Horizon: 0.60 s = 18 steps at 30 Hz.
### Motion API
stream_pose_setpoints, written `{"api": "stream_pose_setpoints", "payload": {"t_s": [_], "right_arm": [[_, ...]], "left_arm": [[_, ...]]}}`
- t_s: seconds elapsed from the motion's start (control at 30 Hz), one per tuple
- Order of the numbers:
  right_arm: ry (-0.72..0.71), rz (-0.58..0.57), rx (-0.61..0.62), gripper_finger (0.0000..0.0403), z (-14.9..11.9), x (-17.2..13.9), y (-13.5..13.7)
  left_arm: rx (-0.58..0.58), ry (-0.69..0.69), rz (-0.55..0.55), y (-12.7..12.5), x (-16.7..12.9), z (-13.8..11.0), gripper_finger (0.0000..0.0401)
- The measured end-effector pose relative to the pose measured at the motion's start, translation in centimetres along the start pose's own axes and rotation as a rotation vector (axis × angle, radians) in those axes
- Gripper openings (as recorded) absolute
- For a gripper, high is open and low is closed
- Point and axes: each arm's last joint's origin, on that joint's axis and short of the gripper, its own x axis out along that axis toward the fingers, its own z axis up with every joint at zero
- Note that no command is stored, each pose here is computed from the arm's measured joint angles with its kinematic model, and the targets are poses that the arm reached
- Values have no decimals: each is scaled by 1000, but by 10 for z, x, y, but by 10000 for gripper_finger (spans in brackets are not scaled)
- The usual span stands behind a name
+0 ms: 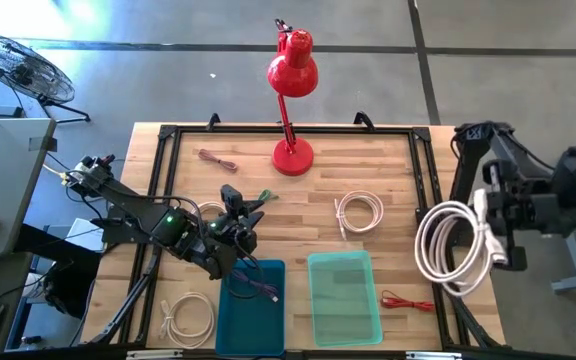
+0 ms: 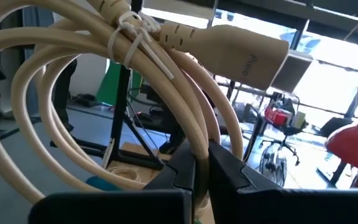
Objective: Pick & Place USB Port
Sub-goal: Put the white USB cable into the green bin
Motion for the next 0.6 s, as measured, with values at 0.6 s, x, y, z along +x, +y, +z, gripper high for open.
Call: {"api": "stream_pose_setpoints", "payload": {"t_s": [0.6], "right_arm": [[-90, 77, -229, 9, 54, 20, -43]], "left_arm": [[-1, 9, -3, 0, 0, -1, 144]]}}
